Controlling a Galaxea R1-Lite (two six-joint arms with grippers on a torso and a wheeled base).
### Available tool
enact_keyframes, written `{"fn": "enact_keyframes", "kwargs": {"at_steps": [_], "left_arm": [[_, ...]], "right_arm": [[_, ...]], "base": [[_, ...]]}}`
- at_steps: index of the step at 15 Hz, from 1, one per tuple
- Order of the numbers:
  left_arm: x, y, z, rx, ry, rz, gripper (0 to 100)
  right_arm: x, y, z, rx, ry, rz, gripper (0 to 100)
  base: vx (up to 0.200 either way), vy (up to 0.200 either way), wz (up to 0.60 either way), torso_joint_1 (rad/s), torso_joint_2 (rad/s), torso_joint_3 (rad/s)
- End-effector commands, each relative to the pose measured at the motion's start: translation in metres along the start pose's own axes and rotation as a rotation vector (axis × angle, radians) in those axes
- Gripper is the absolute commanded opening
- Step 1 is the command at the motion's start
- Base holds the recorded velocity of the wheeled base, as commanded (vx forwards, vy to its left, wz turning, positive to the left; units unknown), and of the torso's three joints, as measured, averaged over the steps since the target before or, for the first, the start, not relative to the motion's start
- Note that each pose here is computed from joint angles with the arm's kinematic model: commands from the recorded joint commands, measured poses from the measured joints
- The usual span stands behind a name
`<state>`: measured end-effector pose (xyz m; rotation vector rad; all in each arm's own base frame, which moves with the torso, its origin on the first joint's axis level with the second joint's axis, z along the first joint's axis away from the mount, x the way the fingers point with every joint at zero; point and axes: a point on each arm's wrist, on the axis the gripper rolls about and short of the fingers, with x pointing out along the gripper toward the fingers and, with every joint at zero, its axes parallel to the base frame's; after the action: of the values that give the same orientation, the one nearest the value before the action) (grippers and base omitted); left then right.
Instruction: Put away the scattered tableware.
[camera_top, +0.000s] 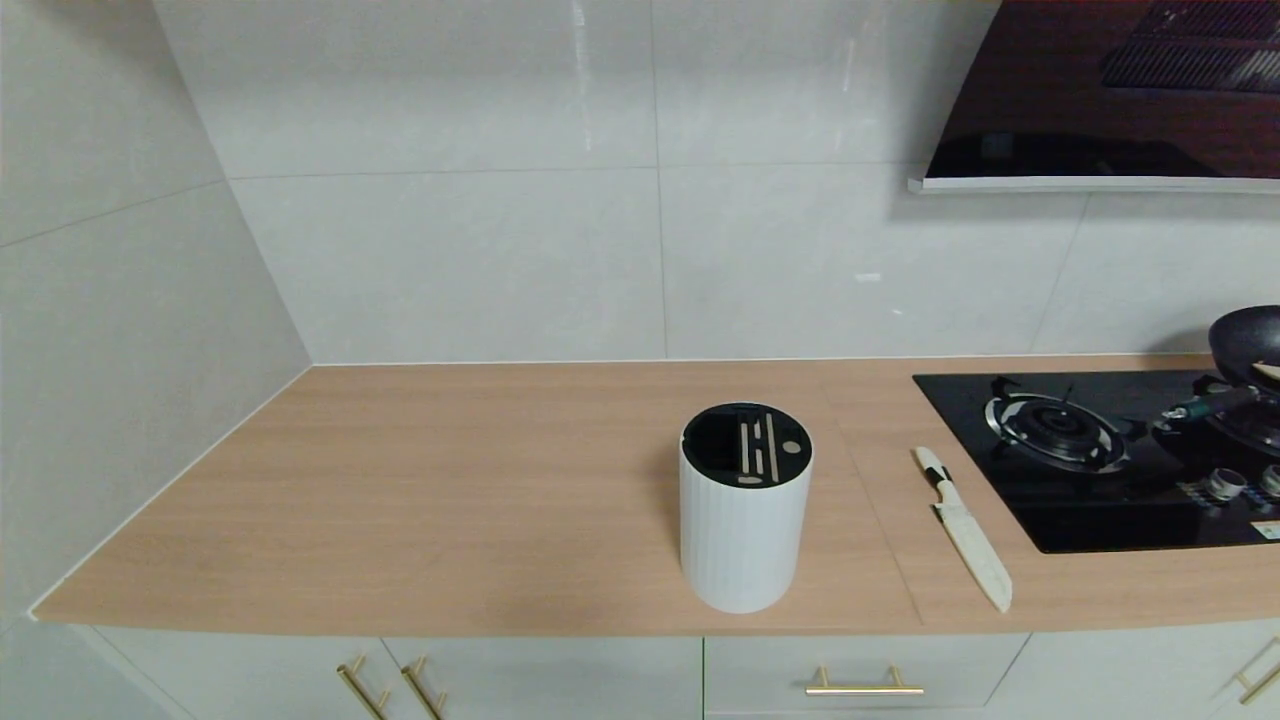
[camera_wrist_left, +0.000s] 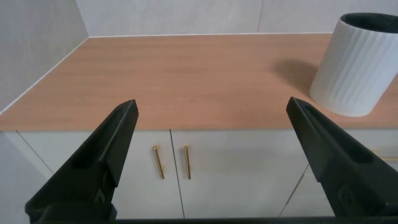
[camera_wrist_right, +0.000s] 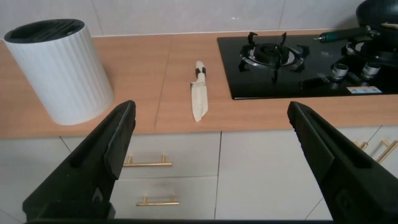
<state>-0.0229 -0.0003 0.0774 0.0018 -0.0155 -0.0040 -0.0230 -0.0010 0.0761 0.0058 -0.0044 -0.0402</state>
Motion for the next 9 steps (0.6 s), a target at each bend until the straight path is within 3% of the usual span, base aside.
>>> {"fn": "enact_keyframes", "kwargs": {"at_steps": [1, 2, 9], "left_arm": [[0.0000, 0.0000, 0.0001, 0.000, -0.001, 0.001, 100], [0.0000, 0.0000, 0.0001, 0.000, -0.001, 0.001, 100], [0.0000, 0.0000, 0.0001, 0.000, -0.001, 0.001, 100]], "right_arm": [[0.0001, 0.0000, 0.0000, 0.000, 0.001, 0.000, 100], [0.0001, 0.0000, 0.0000, 0.000, 0.001, 0.000, 100], [0.0001, 0.0000, 0.0000, 0.000, 0.001, 0.000, 100]], "base": [[0.000, -0.200, 0.00, 0.007, 0.00, -0.002], [0.000, -0.200, 0.00, 0.002, -0.01, 0.002], [0.000, 0.000, 0.00, 0.000, 0.00, 0.000]]}}
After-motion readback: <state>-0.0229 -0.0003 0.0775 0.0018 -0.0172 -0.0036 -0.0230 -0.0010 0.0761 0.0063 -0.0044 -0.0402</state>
